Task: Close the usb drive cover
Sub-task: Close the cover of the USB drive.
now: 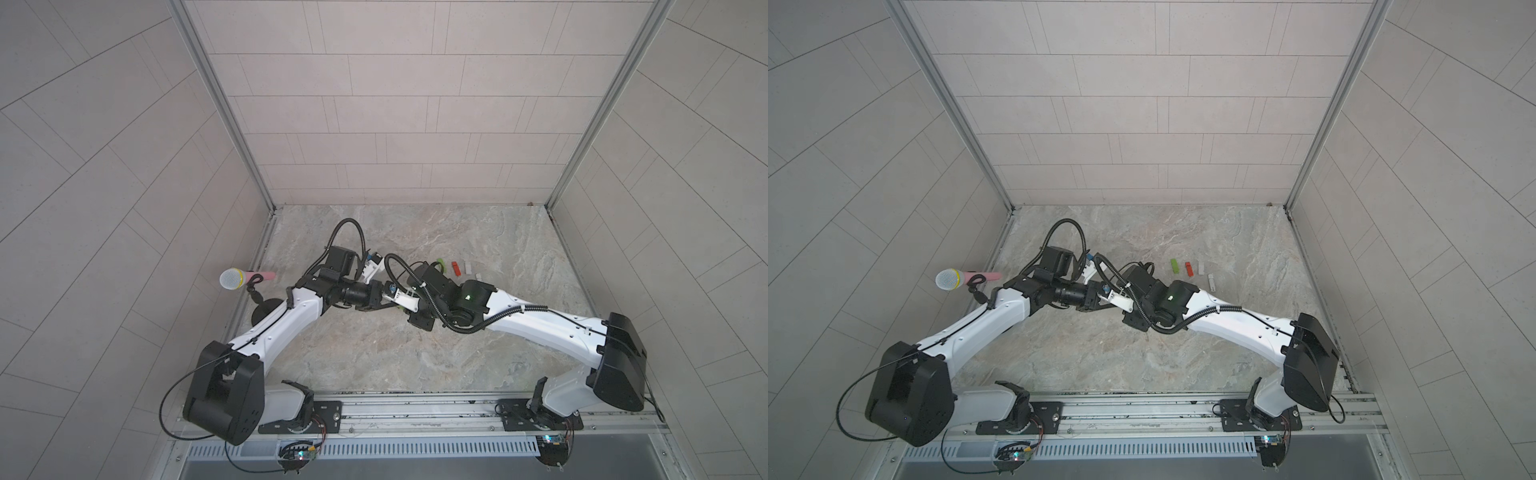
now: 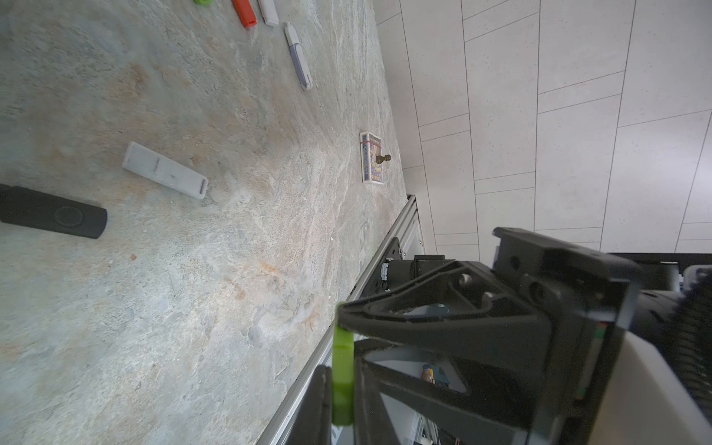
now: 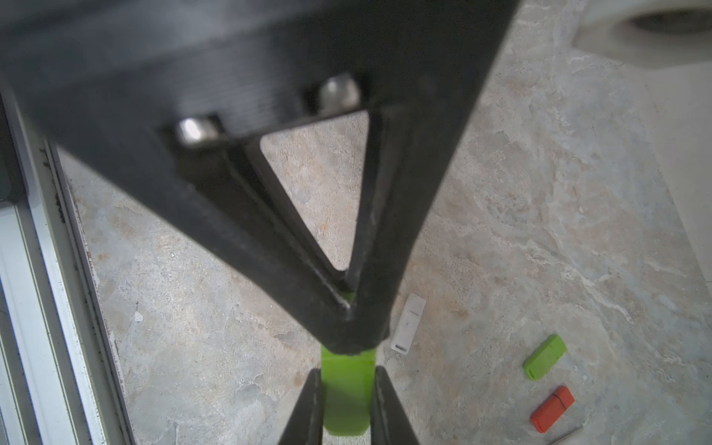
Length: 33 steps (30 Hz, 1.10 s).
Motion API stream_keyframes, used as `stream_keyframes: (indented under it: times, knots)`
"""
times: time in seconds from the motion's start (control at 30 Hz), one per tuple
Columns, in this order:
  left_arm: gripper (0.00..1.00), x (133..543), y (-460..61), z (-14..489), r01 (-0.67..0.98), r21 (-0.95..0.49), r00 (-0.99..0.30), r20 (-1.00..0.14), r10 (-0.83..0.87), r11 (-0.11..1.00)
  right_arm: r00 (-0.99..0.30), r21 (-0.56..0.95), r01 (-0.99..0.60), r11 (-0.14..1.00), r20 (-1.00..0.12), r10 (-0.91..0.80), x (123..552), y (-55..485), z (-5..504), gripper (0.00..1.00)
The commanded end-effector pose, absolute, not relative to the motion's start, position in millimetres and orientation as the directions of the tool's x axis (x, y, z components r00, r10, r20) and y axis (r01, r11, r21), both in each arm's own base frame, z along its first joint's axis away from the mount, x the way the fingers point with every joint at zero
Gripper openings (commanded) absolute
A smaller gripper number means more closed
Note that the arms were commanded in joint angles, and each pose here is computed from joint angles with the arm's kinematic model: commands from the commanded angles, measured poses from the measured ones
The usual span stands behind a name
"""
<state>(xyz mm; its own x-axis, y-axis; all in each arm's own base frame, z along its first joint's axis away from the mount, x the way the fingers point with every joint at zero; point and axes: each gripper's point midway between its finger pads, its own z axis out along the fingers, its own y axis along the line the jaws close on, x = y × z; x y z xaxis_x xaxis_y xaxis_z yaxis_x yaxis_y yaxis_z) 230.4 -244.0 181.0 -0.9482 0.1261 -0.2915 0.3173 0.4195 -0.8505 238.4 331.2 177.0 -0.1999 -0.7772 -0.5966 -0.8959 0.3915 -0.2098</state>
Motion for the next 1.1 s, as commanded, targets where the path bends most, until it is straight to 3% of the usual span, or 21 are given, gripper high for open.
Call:
stream_keyframes:
  times: [0.0, 0.2, 0.4, 0.7, 0.83, 0.93, 1.07]
  knots:
    - [0.07, 212, -254, 181, 0.328, -0.867, -0.943, -0.28, 0.18, 0.374, 0.022, -0.232, -0.903, 0.361, -0.865, -0.501, 244, 392, 287, 0.07]
    - [0.07, 207, -256, 180, 0.317, -0.88, -0.946, -0.268, 0.181, 0.353, 0.123, -0.269, -0.91, 0.315, -0.902, -0.414, 236, 400, 314, 0.06]
    - [0.07, 198, -262, 187, 0.318, -0.902, -0.94, -0.261, 0.221, 0.292, 0.249, -0.408, -0.87, 0.276, -0.848, -0.468, 235, 400, 298, 0.03]
    - [0.07, 202, -262, 186, 0.327, -0.891, -0.939, -0.27, 0.211, 0.314, 0.195, -0.326, -0.895, 0.306, -0.9, -0.389, 227, 399, 313, 0.03]
    - [0.09, 211, -256, 191, 0.362, -0.846, -0.932, -0.323, 0.165, 0.391, 0.14, -0.324, -0.88, 0.347, -0.875, -0.464, 233, 385, 287, 0.03]
    - [0.16, 222, -247, 196, 0.384, -0.795, -0.919, -0.379, 0.111, 0.47, 0.077, -0.316, -0.869, 0.381, -0.847, -0.527, 235, 367, 261, 0.03]
    - [0.39, 234, -238, 210, 0.404, -0.75, -0.89, -0.454, 0.036, 0.523, -0.032, -0.27, -0.861, 0.432, -0.817, -0.575, 232, 340, 227, 0.03]
